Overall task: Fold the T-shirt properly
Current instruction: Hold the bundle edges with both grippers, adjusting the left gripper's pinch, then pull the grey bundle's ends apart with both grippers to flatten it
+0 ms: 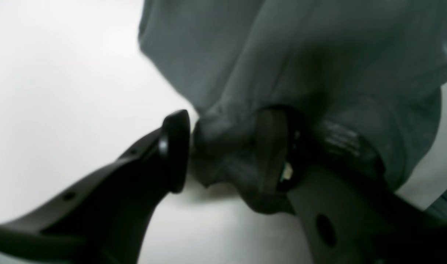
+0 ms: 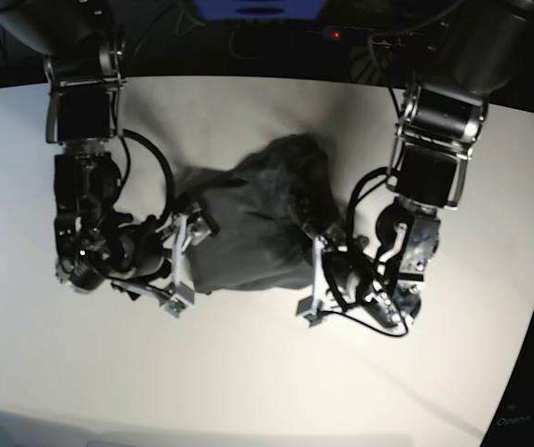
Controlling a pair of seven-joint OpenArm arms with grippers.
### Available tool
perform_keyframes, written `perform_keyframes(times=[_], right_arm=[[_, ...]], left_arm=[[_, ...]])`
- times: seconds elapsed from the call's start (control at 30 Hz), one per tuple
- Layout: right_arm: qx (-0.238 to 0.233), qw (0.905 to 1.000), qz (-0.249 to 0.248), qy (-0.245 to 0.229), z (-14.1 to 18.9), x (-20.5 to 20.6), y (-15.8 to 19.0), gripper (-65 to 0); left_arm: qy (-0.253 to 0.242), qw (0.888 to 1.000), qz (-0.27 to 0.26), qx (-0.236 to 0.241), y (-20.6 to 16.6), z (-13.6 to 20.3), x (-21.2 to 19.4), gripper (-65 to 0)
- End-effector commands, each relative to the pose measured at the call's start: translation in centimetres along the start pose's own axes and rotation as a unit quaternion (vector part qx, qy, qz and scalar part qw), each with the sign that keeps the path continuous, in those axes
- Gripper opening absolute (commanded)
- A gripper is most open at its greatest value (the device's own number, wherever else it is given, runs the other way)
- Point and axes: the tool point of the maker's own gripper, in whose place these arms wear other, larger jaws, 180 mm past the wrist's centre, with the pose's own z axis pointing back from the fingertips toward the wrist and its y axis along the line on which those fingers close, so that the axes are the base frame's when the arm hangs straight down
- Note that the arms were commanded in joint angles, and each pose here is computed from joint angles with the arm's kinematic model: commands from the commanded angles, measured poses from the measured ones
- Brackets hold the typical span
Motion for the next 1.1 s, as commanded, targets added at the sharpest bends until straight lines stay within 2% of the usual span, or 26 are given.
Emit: perform_keyframes(times=[0.0, 0.17, 0.43, 0.67, 0.77, 1.07], right_arm=[[-0.009, 0.9997, 0.009, -0.022, 0.9, 1.6, -0.6, -2.6], [-0.009, 0.9997, 0.009, -0.023, 0.9, 1.6, -0.6, -2.6], [-0.010, 0.9996, 0.010, -0.024, 0.9, 1.7, -0.7, -2.6], [-0.011, 0.9996, 0.010, -0.026, 1.0, 1.9, -0.7, -2.6], [-0.011, 0.9996, 0.010, -0.026, 1.0, 1.9, -0.7, -2.6], [-0.011, 0.9996, 0.010, -0.026, 1.0, 1.9, -0.7, -2.6]], left_arm=[[-0.026, 1.000, -0.009, 0.010, 0.7, 1.3, 2.0, -37.3], [-0.025, 1.000, -0.011, 0.011, 0.7, 1.5, 2.1, -37.9], [-0.025, 1.000, -0.013, 0.014, 0.8, 1.5, 2.2, -53.9], [-0.025, 1.000, -0.013, 0.014, 0.8, 1.5, 2.2, -55.9], [-0.024, 1.000, -0.011, 0.014, 0.8, 1.5, 2.1, -62.4], [-0.049, 0.998, -0.018, 0.026, 1.4, 3.1, 3.9, -62.3]])
